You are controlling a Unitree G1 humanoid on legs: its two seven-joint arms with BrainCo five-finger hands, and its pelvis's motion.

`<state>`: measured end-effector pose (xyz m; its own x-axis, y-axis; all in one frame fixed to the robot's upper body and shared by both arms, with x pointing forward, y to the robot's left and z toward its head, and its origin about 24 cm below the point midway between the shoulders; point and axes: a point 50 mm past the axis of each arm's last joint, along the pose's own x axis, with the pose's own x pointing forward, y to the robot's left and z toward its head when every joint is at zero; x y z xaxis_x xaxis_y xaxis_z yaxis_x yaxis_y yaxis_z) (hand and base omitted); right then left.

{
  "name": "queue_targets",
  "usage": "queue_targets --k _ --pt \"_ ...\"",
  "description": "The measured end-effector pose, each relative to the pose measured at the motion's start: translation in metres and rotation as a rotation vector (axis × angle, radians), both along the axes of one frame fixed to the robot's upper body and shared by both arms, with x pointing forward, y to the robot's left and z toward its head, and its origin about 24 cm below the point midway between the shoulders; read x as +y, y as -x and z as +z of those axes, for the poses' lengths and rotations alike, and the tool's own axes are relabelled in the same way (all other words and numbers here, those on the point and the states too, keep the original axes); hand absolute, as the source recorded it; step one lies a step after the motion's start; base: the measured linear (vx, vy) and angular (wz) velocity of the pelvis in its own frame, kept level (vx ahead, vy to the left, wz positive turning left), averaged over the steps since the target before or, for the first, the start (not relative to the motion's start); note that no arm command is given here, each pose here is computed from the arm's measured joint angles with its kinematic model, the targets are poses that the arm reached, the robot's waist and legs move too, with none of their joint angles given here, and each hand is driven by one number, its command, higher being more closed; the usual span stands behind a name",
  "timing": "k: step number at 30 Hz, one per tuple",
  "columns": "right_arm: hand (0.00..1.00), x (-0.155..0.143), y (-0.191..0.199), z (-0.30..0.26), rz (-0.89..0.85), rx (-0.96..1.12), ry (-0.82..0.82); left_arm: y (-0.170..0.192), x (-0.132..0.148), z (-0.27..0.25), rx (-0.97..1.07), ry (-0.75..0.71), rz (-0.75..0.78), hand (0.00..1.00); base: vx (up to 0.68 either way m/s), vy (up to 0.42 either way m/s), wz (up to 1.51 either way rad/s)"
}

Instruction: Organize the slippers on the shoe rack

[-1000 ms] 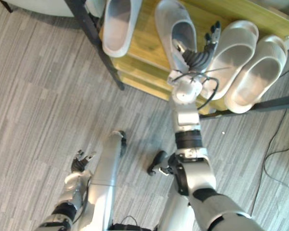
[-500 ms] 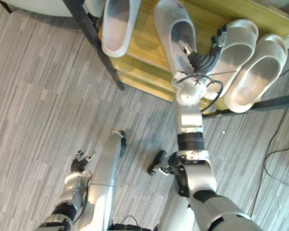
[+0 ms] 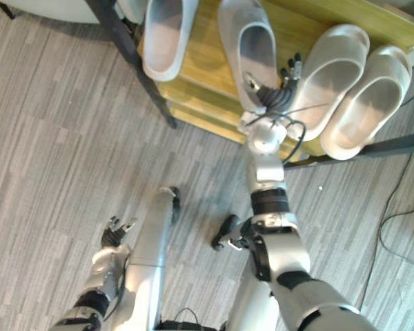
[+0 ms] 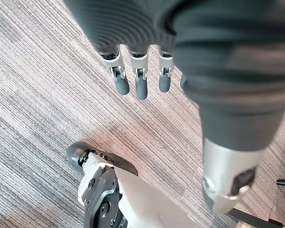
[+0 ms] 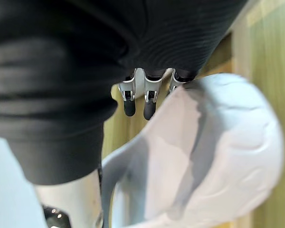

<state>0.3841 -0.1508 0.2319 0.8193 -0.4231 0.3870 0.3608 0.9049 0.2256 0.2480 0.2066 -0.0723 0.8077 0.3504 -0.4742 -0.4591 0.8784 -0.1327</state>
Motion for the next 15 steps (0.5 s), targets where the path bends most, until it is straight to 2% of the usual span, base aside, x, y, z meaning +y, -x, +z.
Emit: queue_targets --k 15 --pt "0.00 0.052 0.003 -0.001 0.210 -0.030 -0.075 0.003 0.004 -0.003 0.011 0.015 0.036 0.00 0.00 0.003 0.00"
